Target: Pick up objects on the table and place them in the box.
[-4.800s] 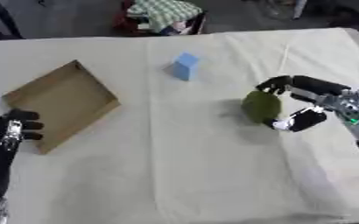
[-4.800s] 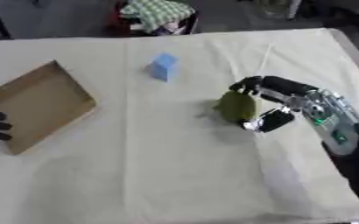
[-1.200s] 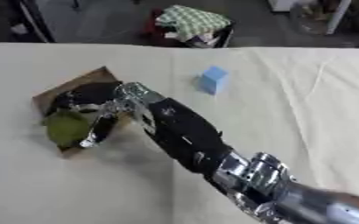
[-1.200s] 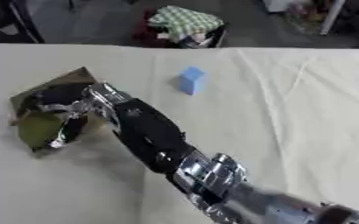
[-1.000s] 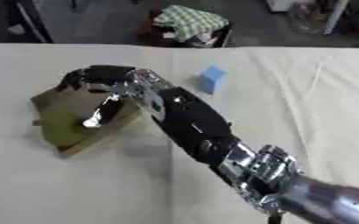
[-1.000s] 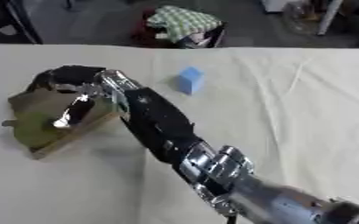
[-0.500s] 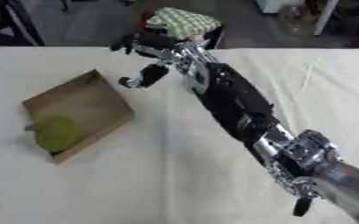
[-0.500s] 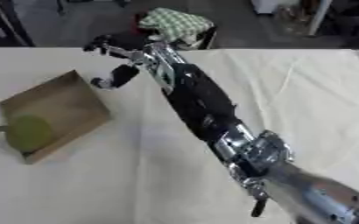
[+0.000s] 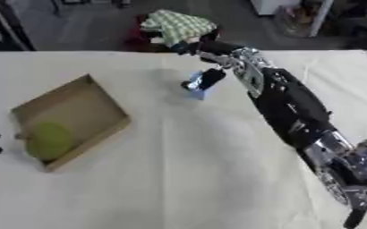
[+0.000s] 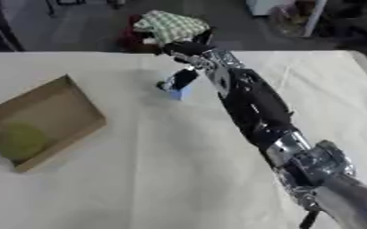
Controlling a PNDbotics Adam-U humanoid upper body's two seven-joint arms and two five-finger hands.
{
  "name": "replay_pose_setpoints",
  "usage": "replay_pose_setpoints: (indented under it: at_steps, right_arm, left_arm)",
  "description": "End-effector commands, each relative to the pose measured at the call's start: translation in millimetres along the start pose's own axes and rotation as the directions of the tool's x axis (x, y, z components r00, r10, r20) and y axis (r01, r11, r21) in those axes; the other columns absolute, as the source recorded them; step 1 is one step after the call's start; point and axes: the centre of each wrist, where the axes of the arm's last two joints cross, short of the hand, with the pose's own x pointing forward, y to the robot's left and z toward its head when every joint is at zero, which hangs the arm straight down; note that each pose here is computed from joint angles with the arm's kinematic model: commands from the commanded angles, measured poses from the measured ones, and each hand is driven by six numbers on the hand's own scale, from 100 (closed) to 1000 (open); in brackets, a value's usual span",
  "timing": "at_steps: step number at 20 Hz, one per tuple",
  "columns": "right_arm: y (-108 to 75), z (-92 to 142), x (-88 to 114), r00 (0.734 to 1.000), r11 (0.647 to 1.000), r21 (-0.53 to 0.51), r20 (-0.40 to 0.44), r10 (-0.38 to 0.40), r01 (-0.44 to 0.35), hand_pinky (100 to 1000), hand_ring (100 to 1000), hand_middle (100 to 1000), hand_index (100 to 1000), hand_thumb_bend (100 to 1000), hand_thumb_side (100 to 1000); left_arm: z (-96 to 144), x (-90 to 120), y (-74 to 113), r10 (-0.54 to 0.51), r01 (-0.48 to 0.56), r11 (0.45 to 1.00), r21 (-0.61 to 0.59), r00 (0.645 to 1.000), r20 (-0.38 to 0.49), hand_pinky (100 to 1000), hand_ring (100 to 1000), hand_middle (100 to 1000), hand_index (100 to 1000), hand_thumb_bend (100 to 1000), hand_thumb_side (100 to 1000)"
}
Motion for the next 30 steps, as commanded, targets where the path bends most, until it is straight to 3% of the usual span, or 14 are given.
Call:
replay_pose_setpoints:
  at_steps: [1, 5, 9, 11, 14, 17, 22, 26, 30]
  right_arm:
    - [-9.8, 7, -13, 0.998, 1.0, -0.004, -0.054, 0.025, -0.025, 833, 911, 939, 977, 365, 497]
    - [-0.7, 6, -17, 0.995, 0.998, 0.038, -0.092, 0.044, -0.041, 802, 888, 935, 969, 358, 500]
    - [5.8, 7, -20, 0.993, 0.997, 0.061, -0.107, 0.046, -0.04, 646, 721, 882, 933, 315, 465]
    - [4.8, 7, -20, 0.993, 0.997, 0.051, -0.105, 0.055, -0.05, 534, 584, 767, 847, 242, 383]
    - [-1.7, 8, -18, 0.993, 0.998, -0.013, -0.093, 0.067, -0.069, 420, 465, 555, 678, 100, 210]
    - [-13.6, 6, -10, 0.995, 0.989, -0.114, -0.059, 0.084, -0.09, 394, 440, 489, 623, 100, 163]
    - [-40.7, -2, 18, 0.992, 0.968, -0.233, 0.057, 0.115, -0.099, 403, 435, 476, 627, 100, 185]
    - [-54.4, -18, 53, 0.976, 0.966, -0.248, 0.177, 0.127, -0.08, 430, 454, 483, 638, 100, 205]
    - [-53.1, -35, 87, 0.951, 0.972, -0.221, 0.279, 0.135, -0.073, 449, 468, 490, 644, 100, 212]
  left_arm:
    - [-1, 3, 5.6, -0.026, 0.025, 1.0, 0.007, 1.0, 0.009, 569, 623, 601, 648, 100, 740]
    - [0, 2, 5.6, -0.026, 0.026, 1.0, 0.006, 1.0, 0.006, 569, 624, 601, 648, 100, 740]
    - [0, 2, 6.1, -0.027, 0.027, 1.0, 0.008, 1.0, 0.004, 568, 624, 601, 648, 100, 740]
    - [0, 2, 6.2, -0.028, 0.028, 1.0, 0.008, 1.0, 0.003, 568, 624, 601, 648, 100, 740]
    - [0, 2, 6.3, -0.028, 0.028, 1.0, 0.009, 1.0, 0.003, 568, 624, 601, 648, 100, 739]
    - [0, 1, 6.3, -0.029, 0.029, 1.0, 0.009, 1.0, 0.002, 568, 624, 601, 648, 100, 739]
    - [0, 2, 6.0, -0.027, 0.027, 1.0, 0.007, 1.0, 0.004, 567, 624, 601, 648, 100, 738]
    - [-1, 3, 3.8, -0.019, 0.019, 1.0, -0.003, 1.0, 0.01, 567, 627, 601, 648, 100, 736]
    - [-1, 3, 0.8, -0.008, 0.009, 1.0, -0.017, 1.0, 0.012, 567, 629, 601, 648, 100, 736]
